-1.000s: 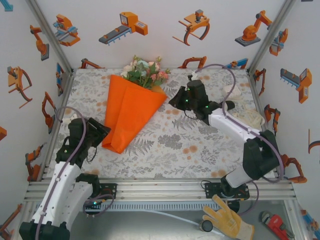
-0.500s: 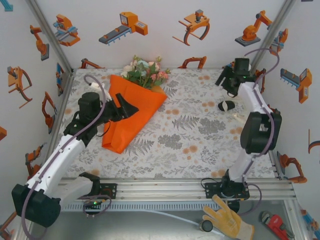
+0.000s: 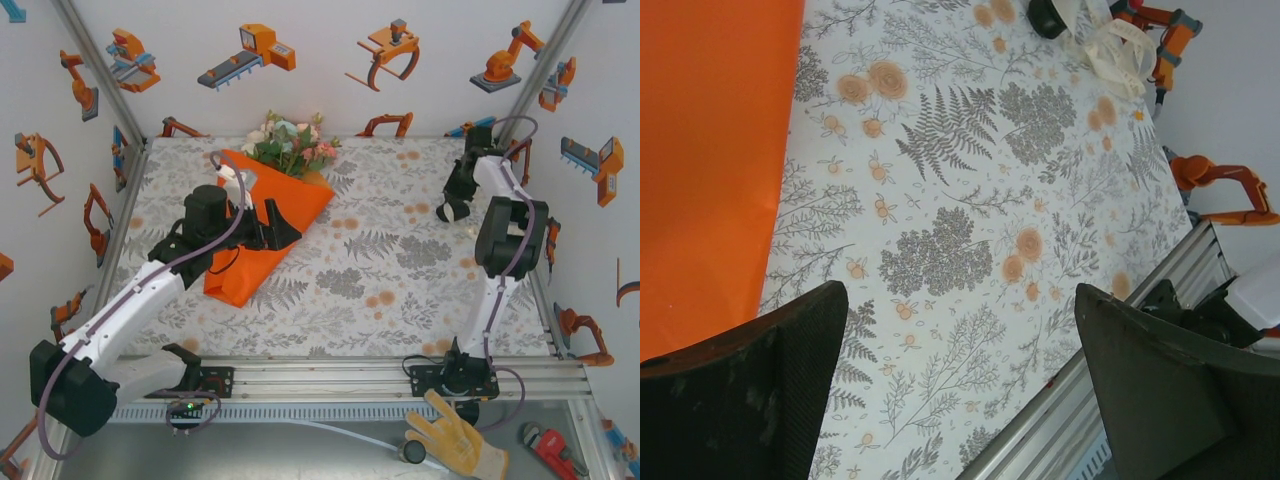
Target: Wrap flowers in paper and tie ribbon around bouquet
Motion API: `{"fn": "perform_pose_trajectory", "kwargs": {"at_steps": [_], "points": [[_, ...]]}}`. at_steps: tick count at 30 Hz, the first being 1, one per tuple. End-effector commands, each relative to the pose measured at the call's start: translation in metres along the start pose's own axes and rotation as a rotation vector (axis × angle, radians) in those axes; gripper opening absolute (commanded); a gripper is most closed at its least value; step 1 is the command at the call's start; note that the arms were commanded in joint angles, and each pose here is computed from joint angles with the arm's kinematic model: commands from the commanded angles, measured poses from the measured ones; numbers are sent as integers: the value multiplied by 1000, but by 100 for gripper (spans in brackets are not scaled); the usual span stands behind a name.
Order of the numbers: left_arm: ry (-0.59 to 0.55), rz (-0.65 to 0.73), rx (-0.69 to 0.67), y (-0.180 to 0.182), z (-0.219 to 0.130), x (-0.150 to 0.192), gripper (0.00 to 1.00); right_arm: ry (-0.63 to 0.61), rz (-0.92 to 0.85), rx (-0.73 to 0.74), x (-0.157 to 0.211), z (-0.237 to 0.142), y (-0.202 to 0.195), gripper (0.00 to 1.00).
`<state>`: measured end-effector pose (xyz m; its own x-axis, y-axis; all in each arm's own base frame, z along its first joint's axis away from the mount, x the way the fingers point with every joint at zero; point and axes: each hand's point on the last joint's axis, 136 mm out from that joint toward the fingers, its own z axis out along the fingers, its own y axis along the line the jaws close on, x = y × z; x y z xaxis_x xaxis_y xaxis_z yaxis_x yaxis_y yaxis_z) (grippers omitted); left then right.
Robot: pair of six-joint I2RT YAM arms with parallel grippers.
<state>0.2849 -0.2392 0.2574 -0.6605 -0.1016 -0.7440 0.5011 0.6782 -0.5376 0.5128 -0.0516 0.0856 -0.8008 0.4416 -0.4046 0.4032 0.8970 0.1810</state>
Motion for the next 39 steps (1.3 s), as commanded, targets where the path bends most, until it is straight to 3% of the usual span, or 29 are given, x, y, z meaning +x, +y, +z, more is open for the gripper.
{"fn": "perform_pose_trajectory", "kwargs": {"at_steps": [1,7,10,13,15,18,21,23,26,28,29,35,36,39], "points": [[-5,65,86,-15,6,0,88,-93,8,-101,-15,-66,27,0],[-74,254,401,-98,35,-6,93,-363,126,-404,6,-219,97,0],[-144,384,457,-140,66,-3,96,-527,154,-498,25,-299,119,0],[-213,443,485,-168,86,-12,98,-567,140,-648,44,-358,135,0],[-270,416,495,-174,90,-27,99,-546,92,-731,58,-375,148,0],[-331,364,438,-169,94,-46,97,-421,-7,-899,87,-379,183,0],[-330,387,443,-171,97,-46,97,-342,-62,-934,110,-374,205,0],[-293,408,529,-184,101,-39,97,-314,-97,-963,122,-375,218,0],[-142,393,729,-211,106,-21,97,-303,-110,-978,128,-377,227,0],[-155,373,785,-220,104,-19,100,-297,-114,-979,131,-376,228,0],[-175,347,758,-214,109,-22,93,-287,-118,-990,134,-376,230,0],[-220,292,501,-169,125,-42,8,-318,-131,-908,140,-371,210,0],[-219,286,442,-161,125,-46,0,-342,-158,-878,140,-371,204,9],[-214,250,269,-137,119,-58,0,-436,-235,-682,135,-355,167,44]]}}
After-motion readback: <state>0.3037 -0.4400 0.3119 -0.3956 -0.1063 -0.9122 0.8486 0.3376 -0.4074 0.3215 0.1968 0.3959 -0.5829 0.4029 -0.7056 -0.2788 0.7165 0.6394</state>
